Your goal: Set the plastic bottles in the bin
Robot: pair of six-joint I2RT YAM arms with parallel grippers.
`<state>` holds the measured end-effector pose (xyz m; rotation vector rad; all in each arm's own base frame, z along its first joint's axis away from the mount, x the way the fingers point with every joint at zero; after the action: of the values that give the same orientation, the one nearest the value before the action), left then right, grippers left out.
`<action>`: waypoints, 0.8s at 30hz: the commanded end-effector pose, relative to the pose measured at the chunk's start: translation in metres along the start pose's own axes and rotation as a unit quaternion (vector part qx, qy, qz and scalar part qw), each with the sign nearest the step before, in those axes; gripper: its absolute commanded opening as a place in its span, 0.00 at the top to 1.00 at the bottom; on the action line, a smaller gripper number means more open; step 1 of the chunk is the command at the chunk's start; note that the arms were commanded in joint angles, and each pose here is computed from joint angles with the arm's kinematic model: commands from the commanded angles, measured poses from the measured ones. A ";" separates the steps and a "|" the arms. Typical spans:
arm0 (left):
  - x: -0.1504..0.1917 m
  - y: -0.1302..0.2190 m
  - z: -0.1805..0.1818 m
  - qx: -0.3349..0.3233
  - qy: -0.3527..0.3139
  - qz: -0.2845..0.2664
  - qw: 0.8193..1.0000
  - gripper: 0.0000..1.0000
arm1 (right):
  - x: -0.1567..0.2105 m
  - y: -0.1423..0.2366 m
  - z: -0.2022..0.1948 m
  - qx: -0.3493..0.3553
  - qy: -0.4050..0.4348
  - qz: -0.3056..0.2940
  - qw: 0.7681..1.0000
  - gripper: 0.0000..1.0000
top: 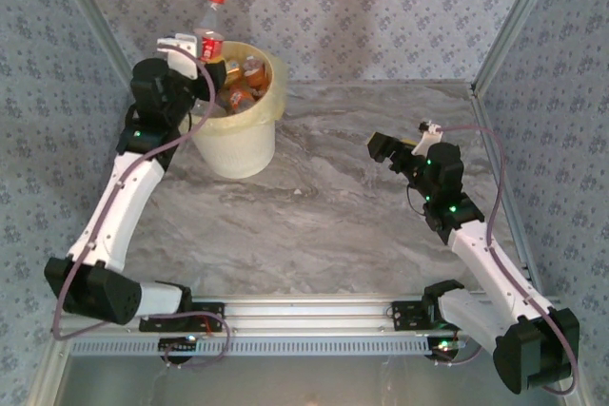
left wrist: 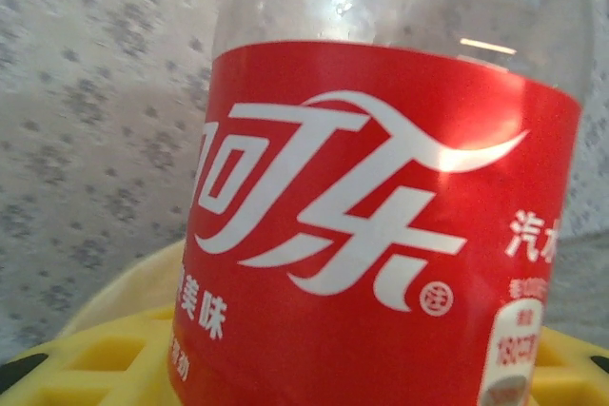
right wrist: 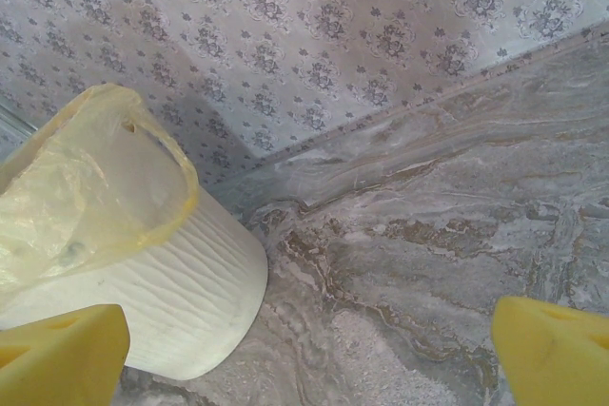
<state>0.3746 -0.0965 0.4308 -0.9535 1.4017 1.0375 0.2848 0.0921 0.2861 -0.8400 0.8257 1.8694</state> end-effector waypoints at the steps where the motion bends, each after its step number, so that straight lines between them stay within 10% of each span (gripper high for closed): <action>1: -0.006 -0.012 -0.006 0.063 -0.021 -0.027 0.997 0.53 | -0.006 0.002 0.005 -0.011 -0.003 -0.010 1.000 0.00; 11: 0.013 -0.036 0.008 -0.027 0.124 -0.008 0.992 0.52 | -0.007 -0.003 0.002 -0.002 -0.007 -0.009 1.000 0.00; 24: 0.033 -0.063 -0.007 -0.133 0.306 0.031 0.942 0.49 | -0.005 -0.009 0.002 -0.001 -0.016 -0.001 1.000 0.00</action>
<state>0.4284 -0.1230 0.3881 -1.3625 1.7872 1.0440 0.2910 0.0937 0.2755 -0.7980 0.8492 1.8904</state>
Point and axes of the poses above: each hand's point on the last joint's axis, 136 mm out from that joint toward the fingers, its own y axis back along the fingers, its own z axis along the line the jaws close on, x = y × z, the point moved 6 cm from there along y, back along the fingers, and after that the axes turned 1 degree about y, right-handed, at the moved point
